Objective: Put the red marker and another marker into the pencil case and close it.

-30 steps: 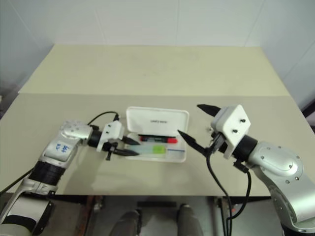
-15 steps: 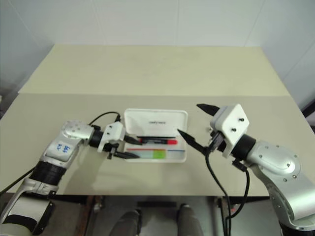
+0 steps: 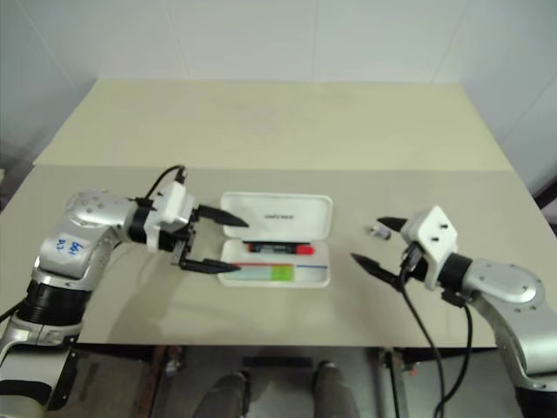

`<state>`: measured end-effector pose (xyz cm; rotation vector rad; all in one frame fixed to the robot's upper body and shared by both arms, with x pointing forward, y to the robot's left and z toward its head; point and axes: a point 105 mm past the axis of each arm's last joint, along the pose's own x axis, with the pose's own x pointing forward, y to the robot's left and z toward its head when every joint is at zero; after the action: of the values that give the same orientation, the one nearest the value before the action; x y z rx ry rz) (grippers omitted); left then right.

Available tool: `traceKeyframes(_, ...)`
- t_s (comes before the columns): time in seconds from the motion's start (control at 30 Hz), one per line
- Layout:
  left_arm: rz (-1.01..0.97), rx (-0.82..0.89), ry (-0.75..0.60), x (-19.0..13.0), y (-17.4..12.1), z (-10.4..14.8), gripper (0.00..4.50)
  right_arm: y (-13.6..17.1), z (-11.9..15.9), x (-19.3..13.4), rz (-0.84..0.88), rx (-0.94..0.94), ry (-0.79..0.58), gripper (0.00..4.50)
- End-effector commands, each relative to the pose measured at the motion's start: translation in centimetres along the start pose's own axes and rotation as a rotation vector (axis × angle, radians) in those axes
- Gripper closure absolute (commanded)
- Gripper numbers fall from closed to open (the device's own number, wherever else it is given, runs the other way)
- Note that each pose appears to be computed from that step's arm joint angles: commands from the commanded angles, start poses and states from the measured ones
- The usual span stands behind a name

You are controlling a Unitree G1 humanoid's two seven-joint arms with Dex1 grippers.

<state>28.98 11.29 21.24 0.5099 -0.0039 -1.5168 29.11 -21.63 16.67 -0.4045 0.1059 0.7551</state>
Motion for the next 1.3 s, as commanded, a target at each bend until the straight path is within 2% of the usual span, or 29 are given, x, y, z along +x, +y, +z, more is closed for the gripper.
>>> traceKeyframes(0.03,0.037,0.041,-0.055,-0.1,0.2,2.3,0.04,-2.3,-1.1,-0.2,0.018,-0.049,0.038,0.00)
traceKeyframes(0.13,0.076,0.031,-0.086,-0.1,0.4,3.0,0.04,-4.0,-2.5,0.7,0.046,-0.049,0.083,0.00)
traceKeyframes(0.33,0.109,0.023,-0.100,-0.2,0.5,3.4,0.04,-5.6,-3.0,2.4,0.075,-0.058,0.090,0.00)
traceKeyframes(0.63,0.145,0.022,-0.102,-0.2,0.2,3.4,0.04,-5.1,-3.9,5.7,0.131,-0.036,0.066,0.00)
traceKeyframes(0.73,0.153,0.026,-0.099,-0.4,0.2,3.4,0.00,-5.0,-4.8,6.1,0.141,-0.023,0.081,0.66)
traceKeyframes(1.07,0.164,0.036,-0.098,-0.5,0.2,3.7,0.00,-5.3,-6.2,5.7,0.138,-0.018,0.110,4.06)
traceKeyframes(1.17,0.160,0.036,-0.098,-0.4,0.3,3.7,0.00,-5.4,-6.0,5.7,0.125,-0.045,0.109,4.10)
traceKeyframes(1.3,0.153,0.035,-0.093,-0.2,0.3,3.4,0.00,-5.4,-4.2,6.0,0.125,-0.097,0.059,4.10)
